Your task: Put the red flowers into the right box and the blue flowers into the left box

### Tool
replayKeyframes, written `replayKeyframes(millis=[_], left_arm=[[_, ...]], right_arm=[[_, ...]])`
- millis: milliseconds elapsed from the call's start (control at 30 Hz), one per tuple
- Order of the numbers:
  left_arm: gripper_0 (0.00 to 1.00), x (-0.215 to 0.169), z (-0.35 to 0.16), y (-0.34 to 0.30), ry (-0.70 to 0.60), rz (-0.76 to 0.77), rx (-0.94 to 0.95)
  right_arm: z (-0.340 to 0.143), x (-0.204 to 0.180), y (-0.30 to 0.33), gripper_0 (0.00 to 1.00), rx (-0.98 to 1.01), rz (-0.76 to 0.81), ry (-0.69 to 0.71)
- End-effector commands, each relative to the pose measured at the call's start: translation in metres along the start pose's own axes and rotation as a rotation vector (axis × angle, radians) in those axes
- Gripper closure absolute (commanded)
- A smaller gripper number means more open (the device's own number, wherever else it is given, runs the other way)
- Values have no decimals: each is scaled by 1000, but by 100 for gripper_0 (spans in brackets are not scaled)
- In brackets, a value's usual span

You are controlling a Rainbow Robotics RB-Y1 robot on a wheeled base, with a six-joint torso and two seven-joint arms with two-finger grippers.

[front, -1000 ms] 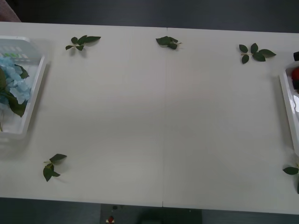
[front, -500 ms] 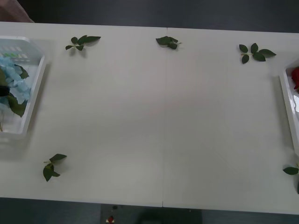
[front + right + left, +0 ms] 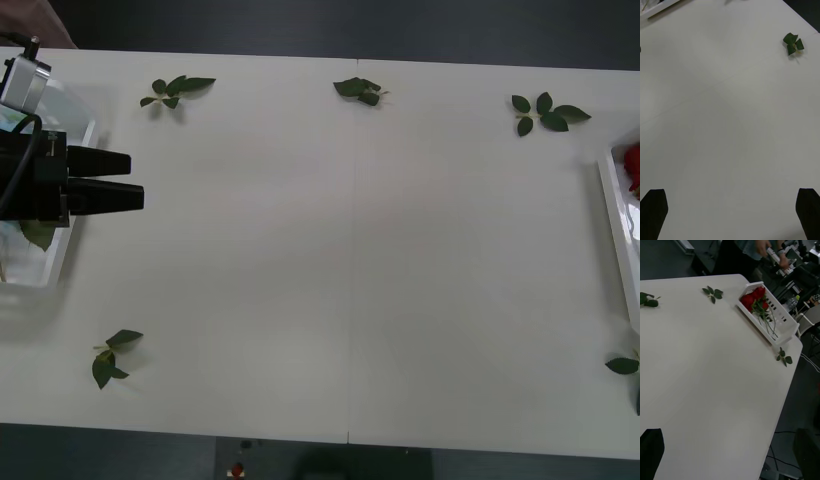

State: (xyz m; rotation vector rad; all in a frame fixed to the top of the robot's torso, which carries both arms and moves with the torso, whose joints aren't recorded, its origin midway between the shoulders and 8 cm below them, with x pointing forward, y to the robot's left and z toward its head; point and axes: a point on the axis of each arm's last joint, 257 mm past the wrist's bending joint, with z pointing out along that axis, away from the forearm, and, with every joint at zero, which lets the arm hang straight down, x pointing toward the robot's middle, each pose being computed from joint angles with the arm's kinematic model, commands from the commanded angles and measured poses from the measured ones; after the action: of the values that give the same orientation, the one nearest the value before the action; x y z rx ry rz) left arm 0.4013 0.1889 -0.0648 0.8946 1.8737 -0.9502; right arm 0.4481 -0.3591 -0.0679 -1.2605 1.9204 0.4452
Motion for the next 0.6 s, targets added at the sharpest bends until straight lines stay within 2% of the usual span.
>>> replayKeyframes(millis=[33, 333, 600], left_arm=[[0, -10, 12, -21, -26, 149, 67], [0, -14, 39, -47, -33, 312, 144], [0, -22, 37, -83, -40, 333, 222]], right_arm=[[-15, -7, -6, 0, 29, -46, 22], [-15, -7, -6, 0, 29, -46, 22], [-15, -7, -6, 0, 29, -46, 22]])
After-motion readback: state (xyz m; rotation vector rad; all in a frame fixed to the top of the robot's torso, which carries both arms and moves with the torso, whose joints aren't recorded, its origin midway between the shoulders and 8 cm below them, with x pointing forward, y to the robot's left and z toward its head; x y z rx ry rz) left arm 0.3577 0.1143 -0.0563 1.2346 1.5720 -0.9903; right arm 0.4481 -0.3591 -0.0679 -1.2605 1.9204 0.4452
